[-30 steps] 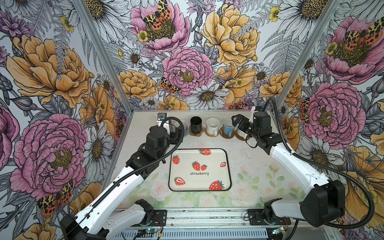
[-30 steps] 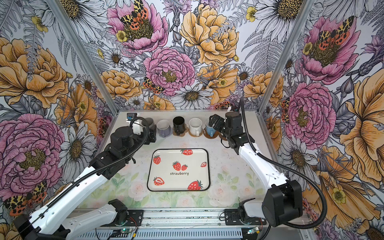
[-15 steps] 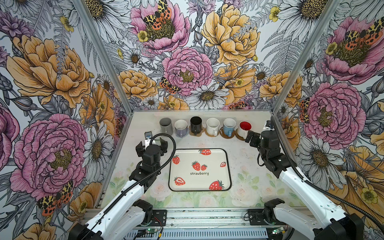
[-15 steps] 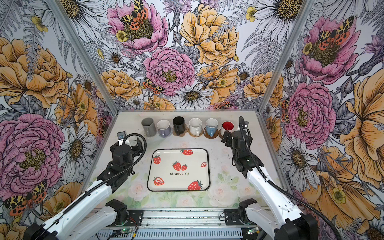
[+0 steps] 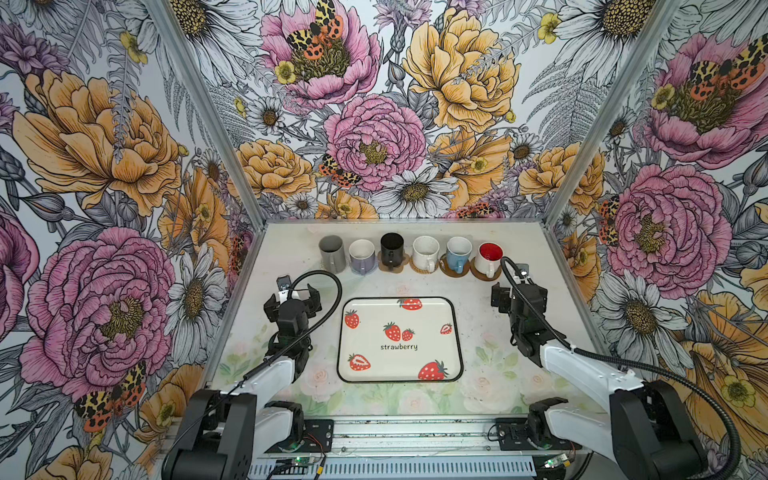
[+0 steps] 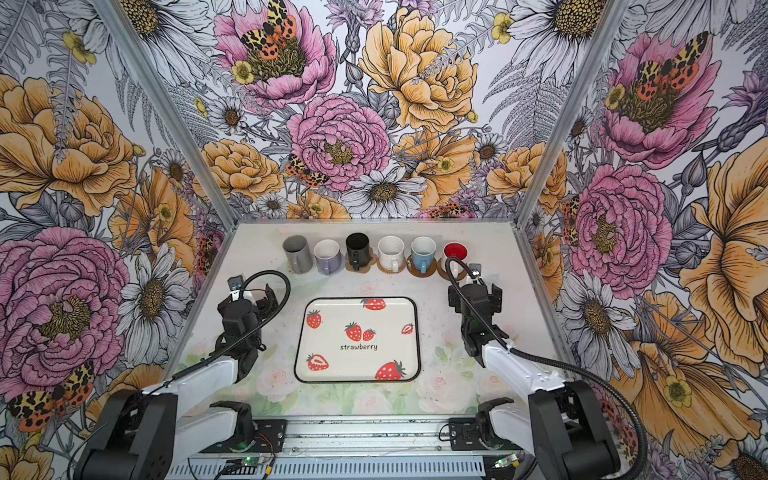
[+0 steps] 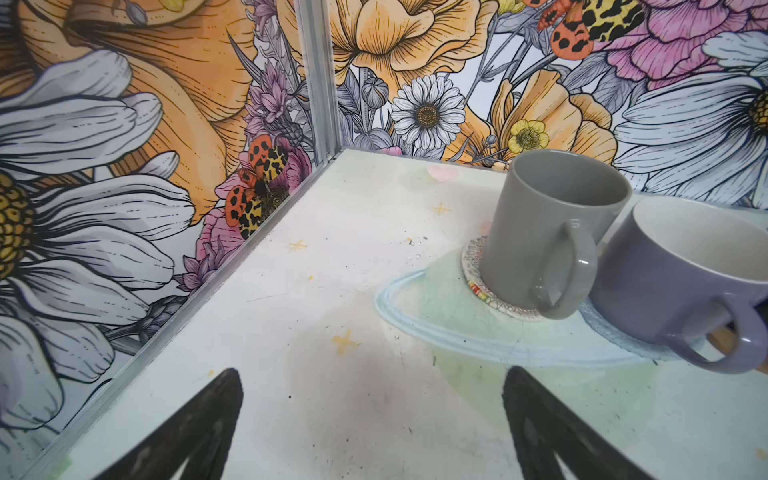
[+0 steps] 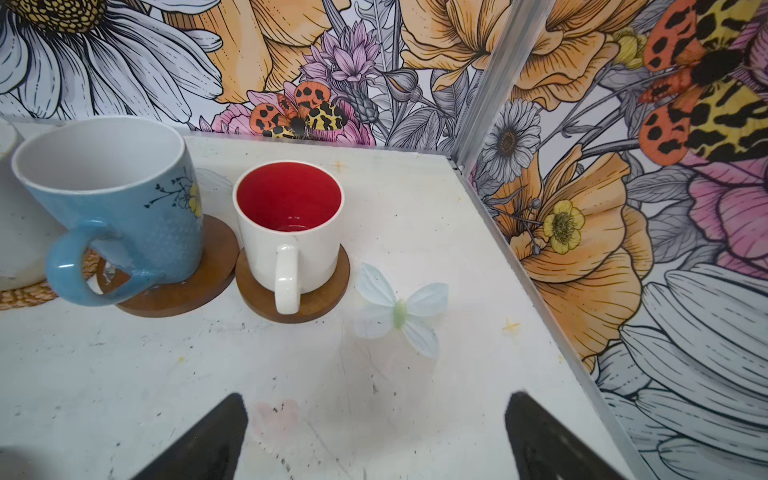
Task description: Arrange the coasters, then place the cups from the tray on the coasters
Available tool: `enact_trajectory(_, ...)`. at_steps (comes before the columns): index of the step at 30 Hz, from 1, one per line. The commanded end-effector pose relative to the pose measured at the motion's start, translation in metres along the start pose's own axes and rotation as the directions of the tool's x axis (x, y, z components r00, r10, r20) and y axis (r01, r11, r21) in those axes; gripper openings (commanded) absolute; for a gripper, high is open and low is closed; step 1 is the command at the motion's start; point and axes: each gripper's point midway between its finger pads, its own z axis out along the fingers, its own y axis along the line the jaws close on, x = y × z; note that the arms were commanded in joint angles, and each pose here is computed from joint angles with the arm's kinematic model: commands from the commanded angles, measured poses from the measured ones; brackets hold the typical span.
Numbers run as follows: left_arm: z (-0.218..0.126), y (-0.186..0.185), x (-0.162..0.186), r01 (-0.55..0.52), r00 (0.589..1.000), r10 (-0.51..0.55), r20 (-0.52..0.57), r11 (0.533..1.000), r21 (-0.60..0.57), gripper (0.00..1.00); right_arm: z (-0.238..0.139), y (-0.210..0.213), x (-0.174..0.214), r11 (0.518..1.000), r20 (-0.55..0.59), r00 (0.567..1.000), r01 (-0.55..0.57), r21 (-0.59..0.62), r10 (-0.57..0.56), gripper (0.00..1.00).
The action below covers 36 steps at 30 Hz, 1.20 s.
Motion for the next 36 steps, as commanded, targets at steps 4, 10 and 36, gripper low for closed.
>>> enact_trajectory(4,0.018,-0.022,-0.033,0.01,0.993,-0.022,0.115,0.994,0.108,0.99,0.025,0.0,-0.016,1.0,0.116,0.993,-0.01,0.006,0.01,0.98)
enact_trajectory(10,0.03,-0.029,-0.023,-0.032,0.989,0.012,0.149,0.99,0.134,0.99,0.042,-0.005,-0.015,0.998,0.149,0.987,-0.055,-0.025,0.058,0.97)
enact_trajectory(36,0.051,-0.031,-0.01,-0.01,0.997,-0.003,0.078,0.985,0.173,0.99,0.054,-0.013,0.001,0.983,0.14,0.977,-0.143,-0.119,0.159,1.0)
